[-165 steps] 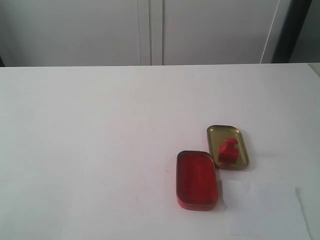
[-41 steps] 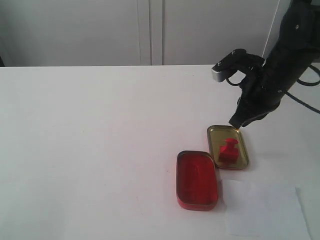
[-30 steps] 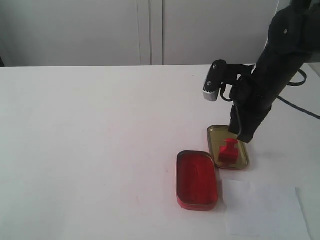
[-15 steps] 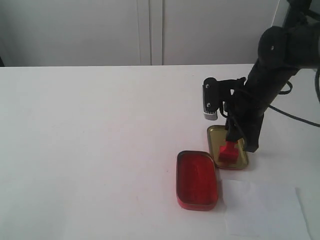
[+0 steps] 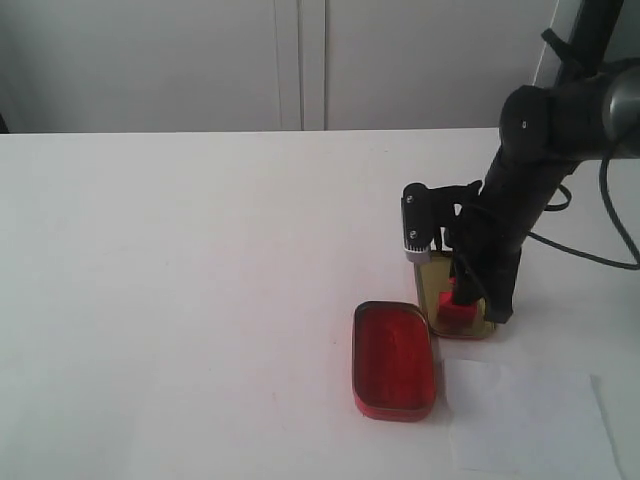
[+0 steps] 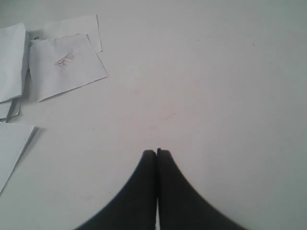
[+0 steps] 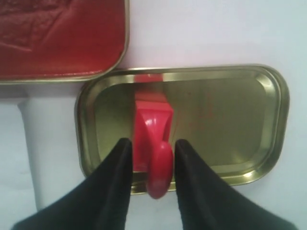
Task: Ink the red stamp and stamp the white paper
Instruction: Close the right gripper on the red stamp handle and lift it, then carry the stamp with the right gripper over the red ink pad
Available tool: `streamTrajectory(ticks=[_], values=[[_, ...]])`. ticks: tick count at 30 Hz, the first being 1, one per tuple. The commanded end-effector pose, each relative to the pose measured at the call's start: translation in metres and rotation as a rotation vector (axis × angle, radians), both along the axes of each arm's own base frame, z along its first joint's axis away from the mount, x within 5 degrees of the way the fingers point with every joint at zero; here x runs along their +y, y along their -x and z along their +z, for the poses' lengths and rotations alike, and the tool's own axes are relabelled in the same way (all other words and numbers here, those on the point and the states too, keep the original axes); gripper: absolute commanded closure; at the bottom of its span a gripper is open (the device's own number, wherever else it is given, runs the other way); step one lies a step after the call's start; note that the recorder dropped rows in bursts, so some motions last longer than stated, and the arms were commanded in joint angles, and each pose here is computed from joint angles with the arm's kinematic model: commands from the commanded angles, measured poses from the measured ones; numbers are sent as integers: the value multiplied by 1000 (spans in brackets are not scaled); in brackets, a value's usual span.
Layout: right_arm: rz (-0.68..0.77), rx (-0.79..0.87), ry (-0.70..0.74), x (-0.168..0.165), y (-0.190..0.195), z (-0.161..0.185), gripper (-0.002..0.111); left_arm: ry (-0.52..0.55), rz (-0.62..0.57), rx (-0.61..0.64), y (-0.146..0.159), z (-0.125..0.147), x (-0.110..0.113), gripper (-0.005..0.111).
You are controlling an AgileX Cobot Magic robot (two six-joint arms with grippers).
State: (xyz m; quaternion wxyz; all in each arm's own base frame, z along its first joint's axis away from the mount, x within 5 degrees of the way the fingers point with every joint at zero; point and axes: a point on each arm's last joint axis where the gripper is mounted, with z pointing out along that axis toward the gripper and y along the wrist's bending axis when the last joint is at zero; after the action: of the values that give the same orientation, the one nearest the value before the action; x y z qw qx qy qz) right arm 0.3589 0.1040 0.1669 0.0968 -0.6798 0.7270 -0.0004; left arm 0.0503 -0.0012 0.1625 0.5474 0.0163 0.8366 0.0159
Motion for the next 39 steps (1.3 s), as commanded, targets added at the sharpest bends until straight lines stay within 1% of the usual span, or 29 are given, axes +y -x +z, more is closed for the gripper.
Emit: streamTrajectory(ticks=[1, 10, 12, 13, 14, 15, 20, 23, 29, 33, 39], values=[[13, 21, 10, 0, 0, -7, 78, 13, 1, -8, 0, 0, 0, 107], [10, 36, 11, 0, 0, -14, 79, 13, 1, -8, 0, 0, 0, 107], [10, 32, 10, 0, -1, -14, 90, 13, 1, -8, 0, 0, 0, 107], [8, 30, 9, 0, -1, -14, 102, 13, 1, -8, 0, 0, 0, 107], [6, 31, 9, 0, -1, -14, 107, 13, 1, -8, 0, 0, 0, 107], [-10, 30, 7, 0, -1, -14, 108, 13, 1, -8, 0, 0, 0, 107], [-32, 19, 2, 0, -2, -12, 108, 13, 1, -8, 0, 0, 0, 107], [-84, 5, -12, 0, -1, -5, 108, 13, 1, -8, 0, 0, 0, 107], [-174, -41, -47, -1, 3, 22, 108, 13, 1, -8, 0, 0, 0, 107], [-212, -30, -57, -3, 12, 41, 108, 13, 1, -8, 0, 0, 0, 107], [-352, -15, -99, -4, 23, 63, 108, 13, 1, -8, 0, 0, 0, 107]])
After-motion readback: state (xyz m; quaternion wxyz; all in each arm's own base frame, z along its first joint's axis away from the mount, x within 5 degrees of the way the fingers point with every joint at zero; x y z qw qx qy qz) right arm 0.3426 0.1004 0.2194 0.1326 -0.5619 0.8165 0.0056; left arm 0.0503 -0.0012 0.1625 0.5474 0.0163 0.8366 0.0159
